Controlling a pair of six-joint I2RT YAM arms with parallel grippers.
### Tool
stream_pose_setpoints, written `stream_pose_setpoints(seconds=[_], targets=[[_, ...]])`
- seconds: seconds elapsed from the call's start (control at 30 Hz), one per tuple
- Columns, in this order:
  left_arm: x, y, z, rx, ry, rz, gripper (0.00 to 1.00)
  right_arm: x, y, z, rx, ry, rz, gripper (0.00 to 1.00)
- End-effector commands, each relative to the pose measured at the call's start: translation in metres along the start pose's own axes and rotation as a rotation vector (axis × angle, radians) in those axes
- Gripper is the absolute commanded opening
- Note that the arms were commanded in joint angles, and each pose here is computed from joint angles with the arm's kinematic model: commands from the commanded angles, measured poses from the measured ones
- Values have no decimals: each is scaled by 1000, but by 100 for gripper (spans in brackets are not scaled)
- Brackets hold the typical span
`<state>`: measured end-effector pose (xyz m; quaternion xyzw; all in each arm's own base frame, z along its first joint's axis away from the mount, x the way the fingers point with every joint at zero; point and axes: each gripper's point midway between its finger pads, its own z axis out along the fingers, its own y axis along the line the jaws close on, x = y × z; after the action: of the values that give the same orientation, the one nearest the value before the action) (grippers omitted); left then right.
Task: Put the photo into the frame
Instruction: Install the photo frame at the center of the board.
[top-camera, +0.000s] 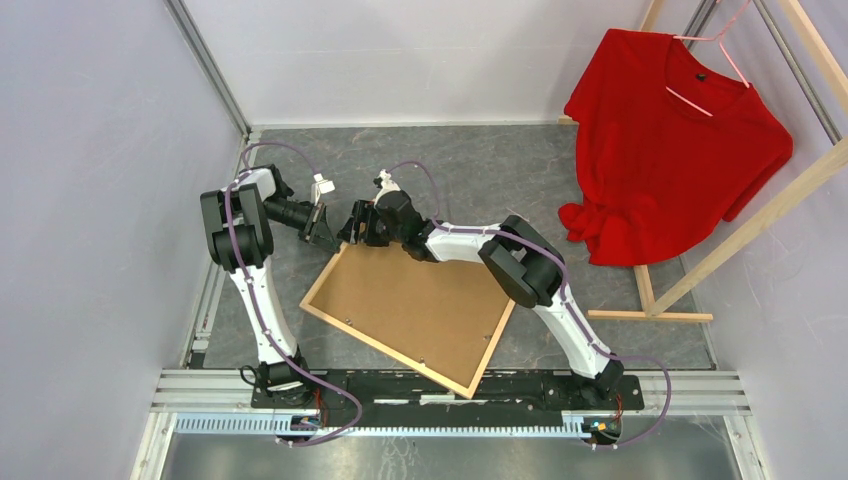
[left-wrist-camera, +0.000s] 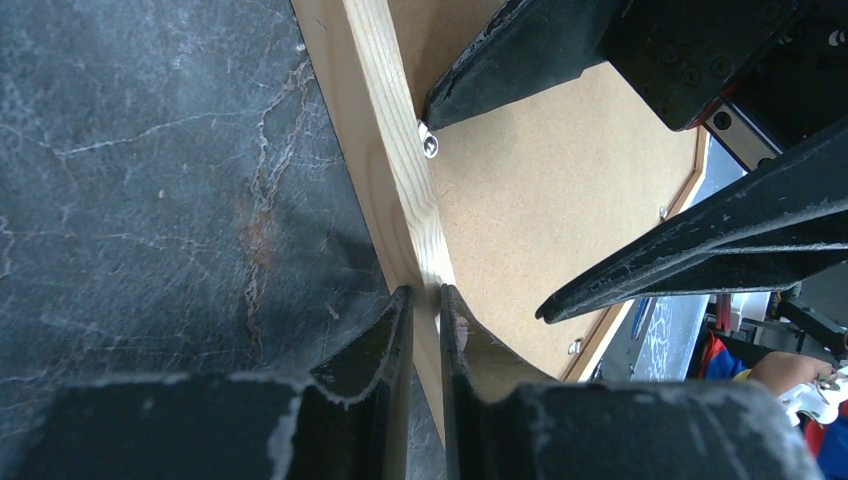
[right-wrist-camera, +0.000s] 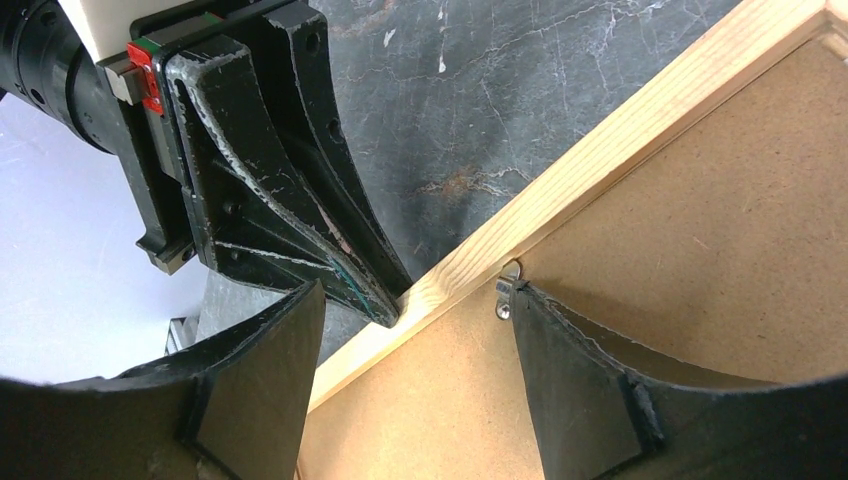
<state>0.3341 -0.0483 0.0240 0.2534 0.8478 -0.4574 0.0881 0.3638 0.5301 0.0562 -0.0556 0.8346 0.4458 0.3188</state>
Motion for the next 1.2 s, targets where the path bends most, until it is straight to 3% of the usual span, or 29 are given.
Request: stream_pose_setpoints(seconds=[0.0,0.57,0.9,1.03,1.17], targets=[[12,0,18,9,69,17,20,23,-18,5,33,50,8,75],[11,-2,20,13,73,24,20,33,-10,11,4,87,-2,73],[11,-1,17,-2,79,35,21,7,5,-1,-66,62,-109,77],[3,-2,9,-31,76,40,28,-32,21,-41,-38,-2,-320,82],[-9,-13,-6,-70,55,82,45,-11,23,-97,-2,44,-479,83]])
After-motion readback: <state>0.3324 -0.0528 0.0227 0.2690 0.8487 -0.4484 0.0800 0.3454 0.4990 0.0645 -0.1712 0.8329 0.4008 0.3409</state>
